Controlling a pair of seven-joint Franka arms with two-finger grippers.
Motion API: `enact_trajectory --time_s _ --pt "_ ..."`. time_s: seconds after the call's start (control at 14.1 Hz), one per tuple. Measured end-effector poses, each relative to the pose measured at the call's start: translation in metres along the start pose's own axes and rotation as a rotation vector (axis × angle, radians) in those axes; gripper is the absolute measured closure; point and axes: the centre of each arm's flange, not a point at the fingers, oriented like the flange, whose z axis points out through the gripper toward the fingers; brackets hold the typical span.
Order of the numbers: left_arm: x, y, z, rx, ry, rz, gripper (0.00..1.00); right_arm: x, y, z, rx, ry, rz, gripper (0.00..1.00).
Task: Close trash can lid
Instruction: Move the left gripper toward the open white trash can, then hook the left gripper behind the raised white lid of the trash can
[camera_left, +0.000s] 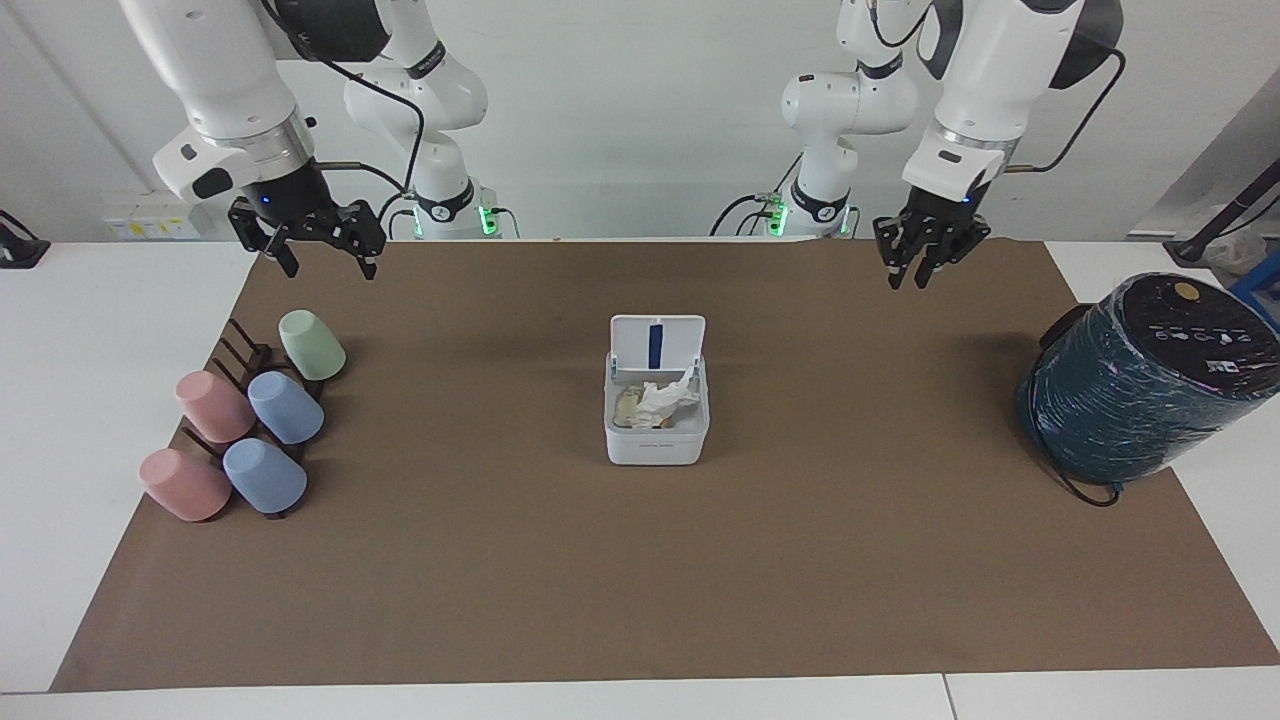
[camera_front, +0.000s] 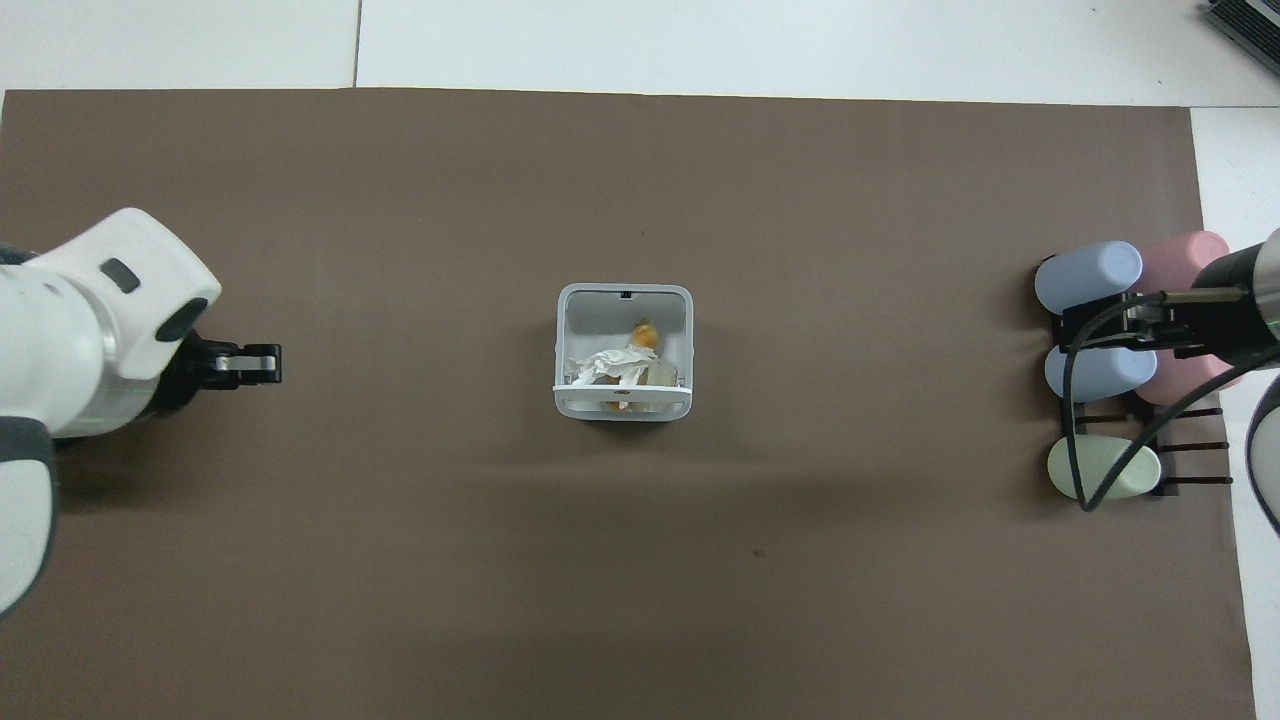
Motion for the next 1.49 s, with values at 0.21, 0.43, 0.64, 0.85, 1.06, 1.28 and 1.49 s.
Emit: enact_trajectory --time_s 0.21,0.43,0.64,0.85,1.06,1.28,1.49 --pt "-0.018 0.045 0.014 -0.014 0.014 -0.004 0.79 0.000 0.000 0.000 0.000 0.000 0.000 0.00" --pt "-0.035 0.091 0.037 -0.040 0.042 -0.038 0.79 0.000 0.000 0.000 0.000 0.000 0.000 0.00" --pt "-0.053 0.128 0.063 -0.052 0.030 -0.034 0.79 0.000 0.000 0.000 0.000 0.000 0.000 0.00" --pt "-0.058 0.165 0.085 -0.084 0.047 -0.067 0.79 0.000 0.000 0.000 0.000 0.000 0.000 0.00" --pt "-0.057 0.197 0.113 -0.126 0.073 -0.115 0.79 0.000 0.000 0.000 0.000 0.000 0.000 0.00" --pt "-0.044 0.203 0.120 -0.190 0.142 -0.171 0.79 0.000 0.000 0.000 0.000 0.000 0.000 0.00" --pt "-0.025 0.199 0.114 -0.271 0.222 -0.247 0.78 0.000 0.000 0.000 0.000 0.000 0.000 0.00"
